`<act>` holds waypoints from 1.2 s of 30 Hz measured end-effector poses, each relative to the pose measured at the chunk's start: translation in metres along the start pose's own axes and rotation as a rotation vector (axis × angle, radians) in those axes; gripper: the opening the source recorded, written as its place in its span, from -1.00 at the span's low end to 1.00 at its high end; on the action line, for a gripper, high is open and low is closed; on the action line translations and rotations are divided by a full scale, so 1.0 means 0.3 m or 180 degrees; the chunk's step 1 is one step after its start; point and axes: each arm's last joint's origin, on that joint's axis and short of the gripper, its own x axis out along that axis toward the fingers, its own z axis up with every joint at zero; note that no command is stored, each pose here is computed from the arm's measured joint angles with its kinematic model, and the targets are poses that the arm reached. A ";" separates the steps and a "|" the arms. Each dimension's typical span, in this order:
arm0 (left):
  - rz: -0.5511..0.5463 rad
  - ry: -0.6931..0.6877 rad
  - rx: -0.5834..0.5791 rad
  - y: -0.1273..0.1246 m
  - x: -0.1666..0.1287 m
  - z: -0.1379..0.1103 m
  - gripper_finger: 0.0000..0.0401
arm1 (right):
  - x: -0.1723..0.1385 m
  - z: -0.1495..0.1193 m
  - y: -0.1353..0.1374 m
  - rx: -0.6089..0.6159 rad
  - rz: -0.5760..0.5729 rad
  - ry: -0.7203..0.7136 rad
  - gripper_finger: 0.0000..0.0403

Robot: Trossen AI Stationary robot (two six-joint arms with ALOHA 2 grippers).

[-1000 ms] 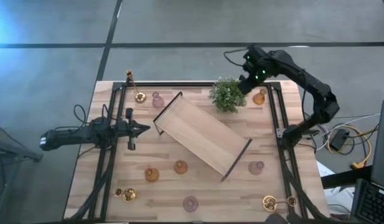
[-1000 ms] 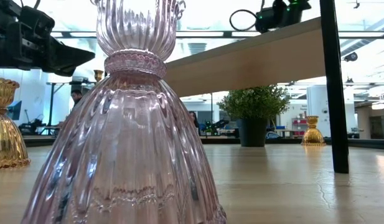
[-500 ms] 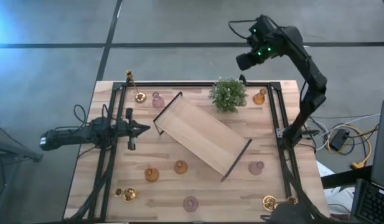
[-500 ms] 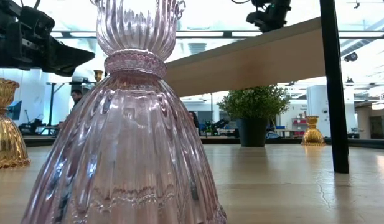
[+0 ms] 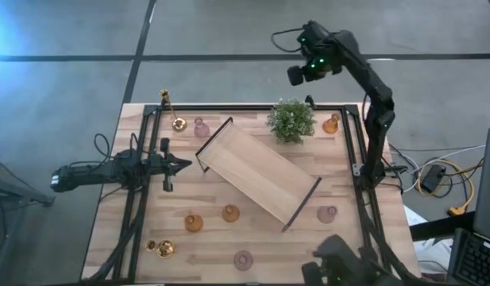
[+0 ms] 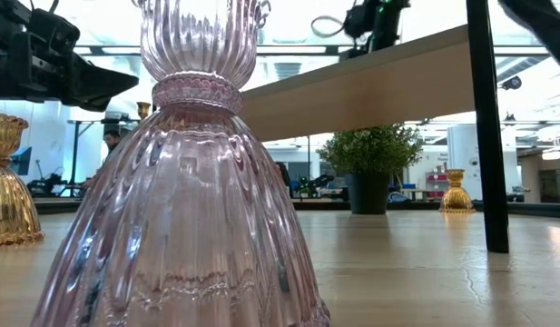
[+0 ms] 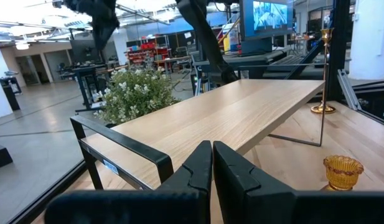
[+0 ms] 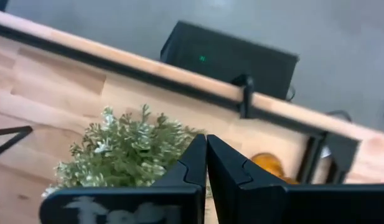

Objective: Pick & Place candle stick holders
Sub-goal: Put the light pink glass candle holder on the shelf

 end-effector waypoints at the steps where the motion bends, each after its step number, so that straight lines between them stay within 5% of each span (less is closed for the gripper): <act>1: 0.0000 0.0000 0.0000 0.000 0.000 0.000 -0.91 | 0.021 0.005 0.007 0.0031 0.0023 0.0067 -0.96; 9: 0.0000 0.0000 0.0000 0.000 0.000 0.000 -0.91 | 0.169 0.007 0.063 0.0096 -0.0040 0.0484 -0.96; 16: -0.0002 0.0000 0.0000 0.000 0.000 0.000 -0.91 | 0.163 -0.073 0.065 -0.0036 -0.0255 0.0589 -0.96; 25: -0.0001 0.0001 0.0000 0.000 0.000 0.000 -0.91 | -0.080 -0.414 0.058 -0.0390 -0.0619 -0.0013 -0.96; 31: 0.0000 0.0000 0.0000 0.000 0.000 0.000 -0.91 | -0.190 -0.661 -0.031 -0.0199 -0.0348 -0.0312 -0.96; 36: -0.0001 0.0001 0.0000 0.000 0.000 0.000 -0.91 | -0.180 -0.811 -0.094 -0.0352 0.0041 -0.0107 -0.96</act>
